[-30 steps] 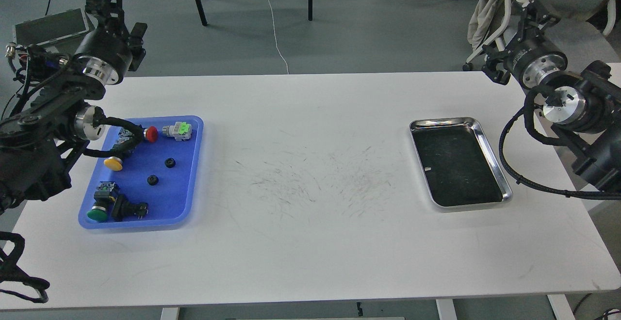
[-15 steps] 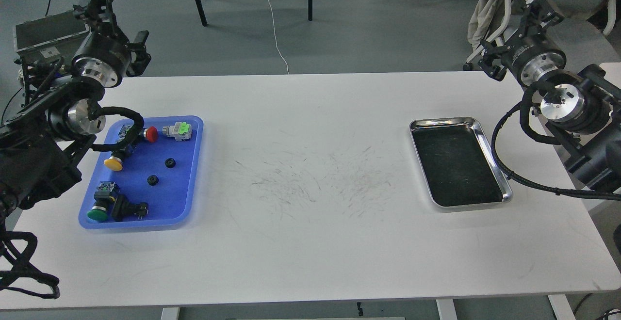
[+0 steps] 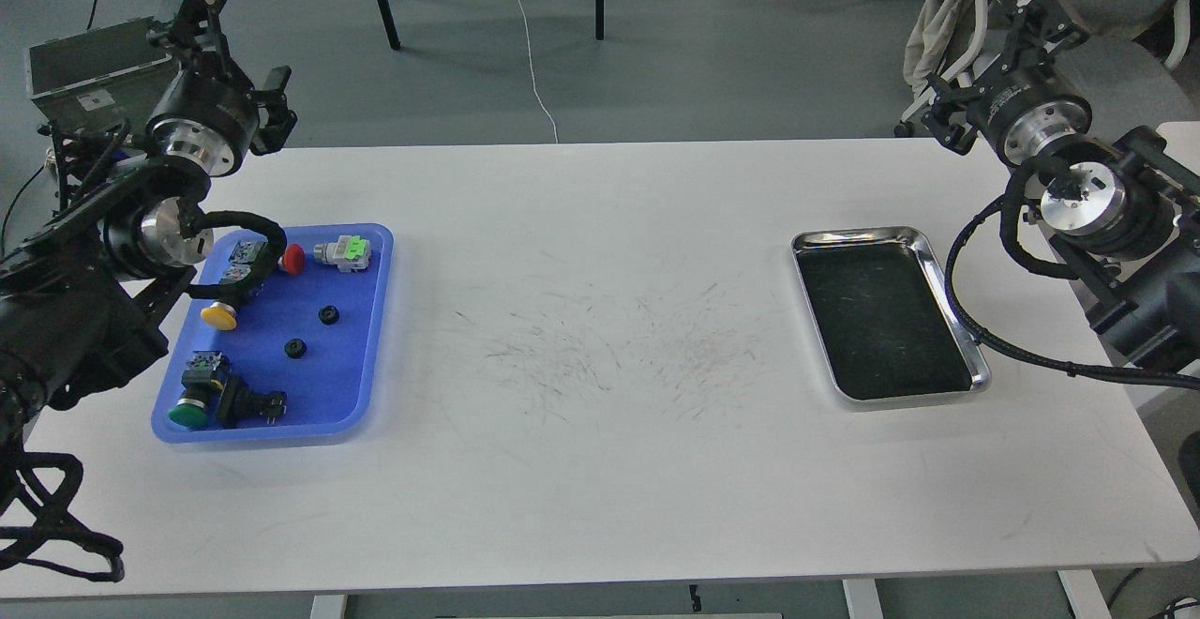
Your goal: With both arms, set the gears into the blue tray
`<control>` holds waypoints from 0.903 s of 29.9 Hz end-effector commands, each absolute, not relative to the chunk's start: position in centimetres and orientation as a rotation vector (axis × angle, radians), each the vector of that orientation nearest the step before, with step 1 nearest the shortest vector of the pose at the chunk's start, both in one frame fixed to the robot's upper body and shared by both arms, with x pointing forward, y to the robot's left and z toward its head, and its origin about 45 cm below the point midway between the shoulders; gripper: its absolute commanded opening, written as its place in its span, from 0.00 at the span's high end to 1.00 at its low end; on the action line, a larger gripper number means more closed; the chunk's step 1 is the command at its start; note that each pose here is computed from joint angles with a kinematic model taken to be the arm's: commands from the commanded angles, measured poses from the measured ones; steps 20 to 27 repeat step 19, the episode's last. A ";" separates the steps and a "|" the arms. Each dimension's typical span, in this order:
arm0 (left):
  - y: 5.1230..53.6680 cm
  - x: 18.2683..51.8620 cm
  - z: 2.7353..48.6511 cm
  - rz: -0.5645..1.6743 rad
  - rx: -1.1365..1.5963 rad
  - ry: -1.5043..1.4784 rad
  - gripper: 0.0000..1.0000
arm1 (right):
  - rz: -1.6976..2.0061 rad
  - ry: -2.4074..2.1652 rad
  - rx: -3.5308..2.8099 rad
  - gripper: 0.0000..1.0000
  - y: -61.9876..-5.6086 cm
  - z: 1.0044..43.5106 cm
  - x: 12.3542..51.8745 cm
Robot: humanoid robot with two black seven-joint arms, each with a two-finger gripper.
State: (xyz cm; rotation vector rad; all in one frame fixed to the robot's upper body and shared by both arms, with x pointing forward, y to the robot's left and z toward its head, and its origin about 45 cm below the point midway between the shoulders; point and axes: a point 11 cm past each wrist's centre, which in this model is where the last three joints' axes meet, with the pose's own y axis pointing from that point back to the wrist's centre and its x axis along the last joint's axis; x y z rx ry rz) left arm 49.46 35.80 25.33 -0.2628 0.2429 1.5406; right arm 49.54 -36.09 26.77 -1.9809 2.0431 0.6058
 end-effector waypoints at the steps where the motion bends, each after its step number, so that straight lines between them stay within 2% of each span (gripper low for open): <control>1: 36.2 49.3 25.3 1.546 -0.259 0.240 0.02 | 0.605 2.046 -1.977 0.01 -36.3 26.7 49.5; 27: 38.7 48.3 24.6 1.590 -0.283 0.264 0.02 | 0.602 2.031 -1.964 0.01 -36.3 26.9 49.6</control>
